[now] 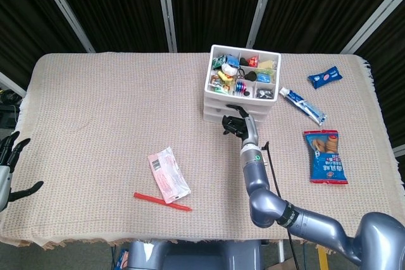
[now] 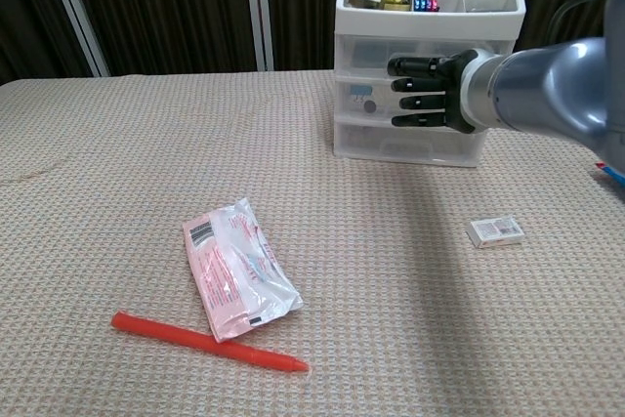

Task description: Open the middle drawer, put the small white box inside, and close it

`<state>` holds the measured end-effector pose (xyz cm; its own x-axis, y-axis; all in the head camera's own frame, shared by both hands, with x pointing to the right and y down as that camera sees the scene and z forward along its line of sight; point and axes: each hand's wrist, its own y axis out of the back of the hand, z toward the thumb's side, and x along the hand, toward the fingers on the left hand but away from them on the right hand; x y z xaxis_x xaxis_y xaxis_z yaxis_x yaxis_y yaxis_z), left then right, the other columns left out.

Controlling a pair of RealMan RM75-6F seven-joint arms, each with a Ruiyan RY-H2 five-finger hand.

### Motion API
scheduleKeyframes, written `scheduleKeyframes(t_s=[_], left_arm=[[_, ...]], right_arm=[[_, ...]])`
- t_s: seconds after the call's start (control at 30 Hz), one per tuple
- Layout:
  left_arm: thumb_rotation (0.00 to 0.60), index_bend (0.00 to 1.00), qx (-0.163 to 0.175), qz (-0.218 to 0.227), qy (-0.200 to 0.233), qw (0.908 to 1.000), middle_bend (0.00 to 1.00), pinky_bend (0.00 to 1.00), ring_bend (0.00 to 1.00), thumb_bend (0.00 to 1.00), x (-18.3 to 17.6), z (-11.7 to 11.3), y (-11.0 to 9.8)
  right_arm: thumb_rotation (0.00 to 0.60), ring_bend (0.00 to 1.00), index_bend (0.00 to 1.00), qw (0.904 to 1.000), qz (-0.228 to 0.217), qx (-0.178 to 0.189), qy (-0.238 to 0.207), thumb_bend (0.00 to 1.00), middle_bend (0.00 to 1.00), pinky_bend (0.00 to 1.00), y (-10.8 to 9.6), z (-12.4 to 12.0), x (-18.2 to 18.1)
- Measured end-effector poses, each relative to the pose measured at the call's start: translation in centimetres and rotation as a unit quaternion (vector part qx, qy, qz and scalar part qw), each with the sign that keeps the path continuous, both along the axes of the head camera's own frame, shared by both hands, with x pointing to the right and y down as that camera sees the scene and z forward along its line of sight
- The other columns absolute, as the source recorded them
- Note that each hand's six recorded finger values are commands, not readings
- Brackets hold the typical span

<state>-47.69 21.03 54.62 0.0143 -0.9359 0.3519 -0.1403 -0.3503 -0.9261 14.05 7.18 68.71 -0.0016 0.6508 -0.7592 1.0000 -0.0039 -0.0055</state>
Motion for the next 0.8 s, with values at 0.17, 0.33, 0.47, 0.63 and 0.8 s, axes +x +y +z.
scheduleKeyframes(t_s=[0.17, 0.33, 0.47, 0.63, 0.8], left_arm=[[0.6, 0.11, 0.0, 0.0, 0.001, 1.0, 0.0, 0.0, 0.0, 0.06, 0.0, 0.0, 0.0], [0.6, 0.11, -0.002, -0.001, 0.002, 1.0, 0.0, 0.0, 0.0, 0.06, 0.0, 0.0, 0.0], [0.6, 0.11, -0.002, -0.001, 0.001, 1.0, 0.0, 0.0, 0.0, 0.06, 0.0, 0.0, 0.0], [0.6, 0.11, -0.002, -0.001, 0.002, 1.0, 0.0, 0.0, 0.0, 0.06, 0.1, 0.0, 0.1], [0.6, 0.11, -0.002, -0.001, 0.002, 1.0, 0.0, 0.0, 0.0, 0.06, 0.1, 0.0, 0.1]], right_arm=[[0.6, 0.73, 0.32, 1.0, 0.004, -0.004, -0.001, 0.45, 0.74, 0.59, 0.0, 0.1, 0.0], [0.6, 0.73, 0.32, 0.9999, 0.004, -0.009, -0.005, 0.45, 0.74, 0.59, 0.3, 0.2, -0.2], [0.6, 0.73, 0.33, 0.9998, 0.002, -0.014, -0.011, 0.45, 0.74, 0.59, 0.8, 0.1, -0.3], [0.6, 0.73, 0.33, 0.9997, 0.001, -0.014, -0.02, 0.45, 0.74, 0.59, 1.3, -0.3, -0.3], [0.6, 0.73, 0.33, 0.9996, -0.003, -0.011, -0.027, 0.45, 0.74, 0.59, 1.8, -0.8, -0.4]])
